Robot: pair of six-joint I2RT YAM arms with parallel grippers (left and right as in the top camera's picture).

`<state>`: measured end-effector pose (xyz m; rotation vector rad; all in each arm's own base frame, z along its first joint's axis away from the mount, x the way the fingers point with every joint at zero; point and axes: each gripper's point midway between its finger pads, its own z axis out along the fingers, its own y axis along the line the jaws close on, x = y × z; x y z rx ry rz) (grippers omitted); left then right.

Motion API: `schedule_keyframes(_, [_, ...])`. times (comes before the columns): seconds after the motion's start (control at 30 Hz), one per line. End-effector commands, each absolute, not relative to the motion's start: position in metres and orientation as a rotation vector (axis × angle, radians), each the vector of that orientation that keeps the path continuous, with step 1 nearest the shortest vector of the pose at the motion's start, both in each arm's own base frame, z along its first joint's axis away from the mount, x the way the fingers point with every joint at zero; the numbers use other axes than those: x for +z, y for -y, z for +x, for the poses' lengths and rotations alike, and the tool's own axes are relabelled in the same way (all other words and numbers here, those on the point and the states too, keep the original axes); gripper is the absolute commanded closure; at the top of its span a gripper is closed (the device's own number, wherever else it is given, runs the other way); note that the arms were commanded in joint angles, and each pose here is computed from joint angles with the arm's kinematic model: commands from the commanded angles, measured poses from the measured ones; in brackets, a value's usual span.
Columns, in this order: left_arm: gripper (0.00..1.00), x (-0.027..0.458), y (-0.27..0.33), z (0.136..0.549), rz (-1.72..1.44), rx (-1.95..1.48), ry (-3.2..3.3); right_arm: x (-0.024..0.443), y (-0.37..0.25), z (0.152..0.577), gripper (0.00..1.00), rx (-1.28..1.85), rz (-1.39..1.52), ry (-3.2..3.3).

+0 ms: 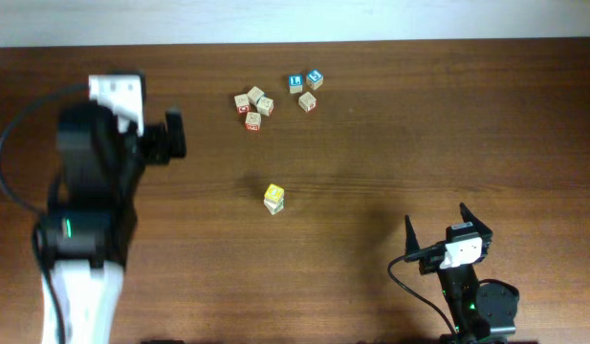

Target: Rotate 3 blocks

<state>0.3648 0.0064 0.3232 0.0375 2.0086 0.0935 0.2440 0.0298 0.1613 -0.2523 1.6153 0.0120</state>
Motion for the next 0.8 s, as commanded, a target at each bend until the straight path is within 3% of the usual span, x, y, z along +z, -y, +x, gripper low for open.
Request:
schedule_keyframes(0.0, [0.01, 0.302, -0.007, 0.319, 0.181, 0.195, -1.869, 0.159, -0.030, 0.244, 0.02, 0.021, -0.239, -1.619])
schedule_keyframes(0.3, [0.01, 0.229, -0.008, 0.258, 0.187, 0.266, -1.541, 0.159, -0.030, 0.244, 0.02, 0.021, -0.239, -1.619])
schedule_keyframes(0.77, [0.01, 0.157, -0.014, 0.246, 0.239, 0.330, -1.642, 0.159, -0.030, 0.244, 0.02, 0.021, -0.239, -1.619])
